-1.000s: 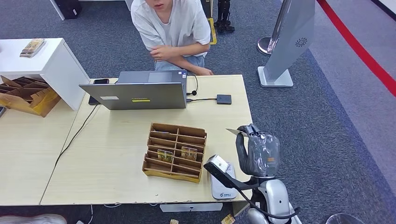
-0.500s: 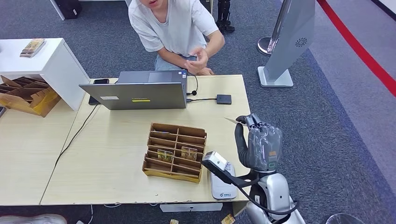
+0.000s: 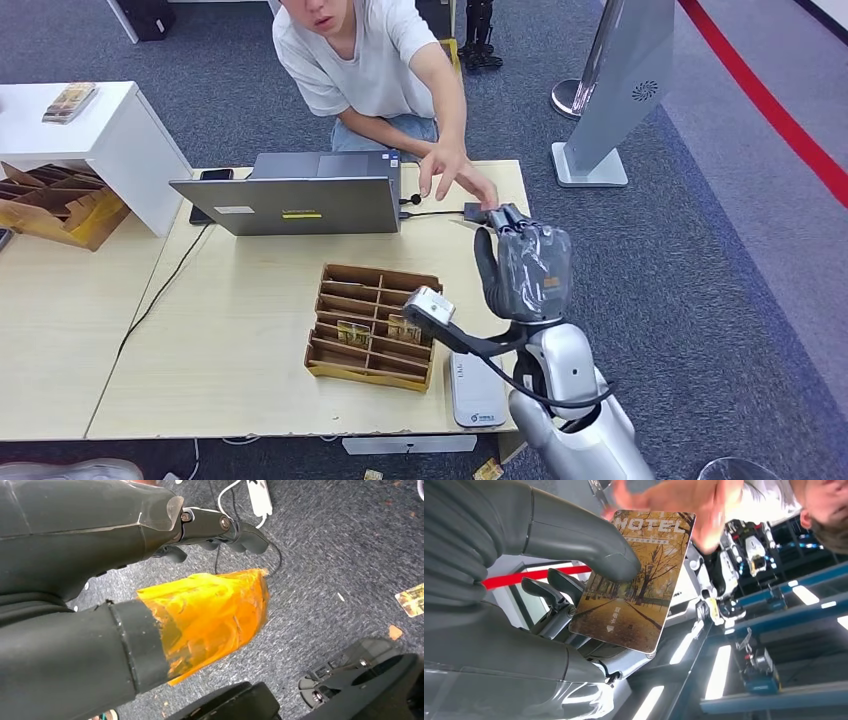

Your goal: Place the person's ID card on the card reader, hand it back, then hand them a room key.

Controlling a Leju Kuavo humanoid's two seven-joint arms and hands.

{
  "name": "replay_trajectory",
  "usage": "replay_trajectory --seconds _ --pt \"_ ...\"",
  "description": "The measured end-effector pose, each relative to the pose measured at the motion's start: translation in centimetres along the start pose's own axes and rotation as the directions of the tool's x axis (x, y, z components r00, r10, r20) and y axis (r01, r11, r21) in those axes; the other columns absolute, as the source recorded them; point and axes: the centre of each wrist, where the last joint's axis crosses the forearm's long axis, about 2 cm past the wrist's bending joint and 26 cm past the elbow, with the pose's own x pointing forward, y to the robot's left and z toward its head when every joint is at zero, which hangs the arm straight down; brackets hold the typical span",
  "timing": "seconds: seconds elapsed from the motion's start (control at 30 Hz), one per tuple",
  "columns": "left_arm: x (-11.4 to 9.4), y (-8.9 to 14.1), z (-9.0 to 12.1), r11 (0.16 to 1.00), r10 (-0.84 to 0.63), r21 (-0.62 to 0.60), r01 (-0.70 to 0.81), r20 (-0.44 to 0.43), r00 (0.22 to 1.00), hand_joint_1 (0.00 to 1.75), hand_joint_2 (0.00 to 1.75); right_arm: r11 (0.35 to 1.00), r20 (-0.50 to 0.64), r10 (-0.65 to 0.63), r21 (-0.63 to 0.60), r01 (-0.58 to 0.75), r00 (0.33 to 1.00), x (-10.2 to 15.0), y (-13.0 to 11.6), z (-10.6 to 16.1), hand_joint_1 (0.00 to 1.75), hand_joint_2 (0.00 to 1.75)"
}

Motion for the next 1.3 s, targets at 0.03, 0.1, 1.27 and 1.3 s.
replay_trajectory --seconds 0.03,0.1,1.27,1.3 --pt "0.1 0.0 0.0 1.0 -0.002 -0.002 0.002 0.001 1.0 0.0 0.0 1.0 0.001 0.006 0.009 -0.006 1.0 0.0 0.2 -0.4 1.75 1.75" --pt "0.1 0.1 0.0 1.0 -0.005 -0.005 0.005 0.002 1.0 0.0 0.0 0.999 0.0 0.017 0.03 -0.017 1.0 0.0 0.5 -1.1 1.75 1.75" --pt "0.9 0.1 -0.2 0.999 -0.028 -0.019 0.029 0.023 0.999 0.0 0.0 0.965 0.031 0.08 0.247 -0.085 0.996 0.8 4.2 -3.6 0.0 0.0" --pt "0.9 0.1 -0.2 0.999 -0.028 -0.019 0.029 0.023 0.999 0.0 0.0 0.966 0.033 0.079 0.246 -0.084 0.996 0.8 4.2 -3.6 0.0 0.0"
